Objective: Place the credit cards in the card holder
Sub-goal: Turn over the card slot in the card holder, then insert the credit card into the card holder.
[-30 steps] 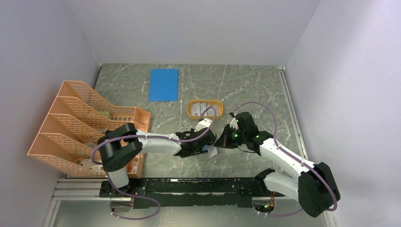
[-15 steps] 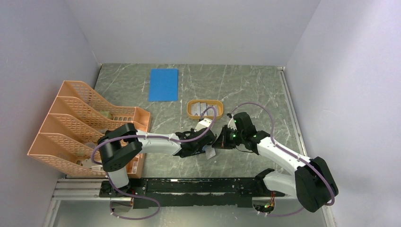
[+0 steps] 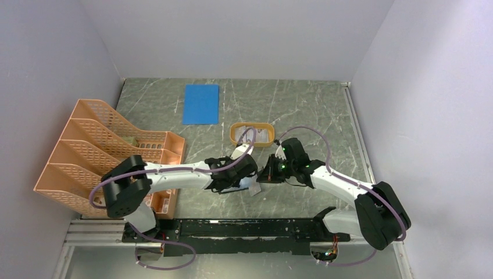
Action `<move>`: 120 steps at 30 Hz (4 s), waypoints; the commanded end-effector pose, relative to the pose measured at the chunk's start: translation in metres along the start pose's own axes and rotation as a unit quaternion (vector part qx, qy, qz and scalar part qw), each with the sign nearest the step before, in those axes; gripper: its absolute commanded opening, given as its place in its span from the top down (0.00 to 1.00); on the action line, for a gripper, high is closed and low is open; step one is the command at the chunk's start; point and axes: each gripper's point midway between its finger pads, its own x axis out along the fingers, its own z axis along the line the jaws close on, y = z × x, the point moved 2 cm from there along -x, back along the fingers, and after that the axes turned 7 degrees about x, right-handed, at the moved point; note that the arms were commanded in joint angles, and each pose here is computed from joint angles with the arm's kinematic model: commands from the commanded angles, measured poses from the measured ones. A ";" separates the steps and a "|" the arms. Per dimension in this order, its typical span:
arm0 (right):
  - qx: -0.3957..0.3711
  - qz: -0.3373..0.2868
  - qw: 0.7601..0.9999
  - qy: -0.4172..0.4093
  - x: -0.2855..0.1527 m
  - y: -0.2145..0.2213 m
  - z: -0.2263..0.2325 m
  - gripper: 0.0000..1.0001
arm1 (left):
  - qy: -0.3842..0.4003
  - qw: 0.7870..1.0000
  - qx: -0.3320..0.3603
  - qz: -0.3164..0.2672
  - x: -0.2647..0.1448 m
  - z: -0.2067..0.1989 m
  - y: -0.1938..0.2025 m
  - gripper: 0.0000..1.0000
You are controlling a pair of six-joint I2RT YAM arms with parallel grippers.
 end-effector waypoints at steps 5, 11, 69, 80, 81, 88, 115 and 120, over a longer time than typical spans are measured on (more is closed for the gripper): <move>-0.032 -0.003 0.999 -0.038 0.007 -0.009 0.030 1.00 | -0.005 0.999 -0.038 -0.026 -0.034 0.018 -0.015 0.72; -0.044 0.005 0.998 -0.043 0.018 -0.009 0.040 1.00 | 0.002 0.997 -0.077 -0.023 -0.038 0.029 -0.007 0.69; -0.012 -0.007 0.999 -0.050 0.050 -0.018 0.029 1.00 | 0.023 0.974 -0.216 0.067 0.009 0.070 0.068 0.84; -0.004 0.001 0.998 -0.058 0.056 -0.014 0.029 1.00 | 0.031 0.974 -0.213 0.075 0.012 0.066 0.072 0.86; -0.003 0.002 0.998 -0.058 0.056 -0.013 0.029 1.00 | 0.031 0.974 -0.213 0.076 0.012 0.066 0.073 0.86; 0.000 0.005 0.998 -0.068 0.059 -0.011 0.032 1.00 | 0.033 0.973 -0.213 0.081 0.014 0.065 0.076 0.87; 0.011 0.009 0.998 -0.067 0.064 0.001 0.017 1.00 | -0.006 0.972 -0.214 0.091 0.008 0.078 0.086 0.92; 0.014 0.001 0.996 -0.083 0.061 0.001 0.021 1.00 | -0.012 0.972 -0.216 0.092 0.006 0.081 0.086 0.93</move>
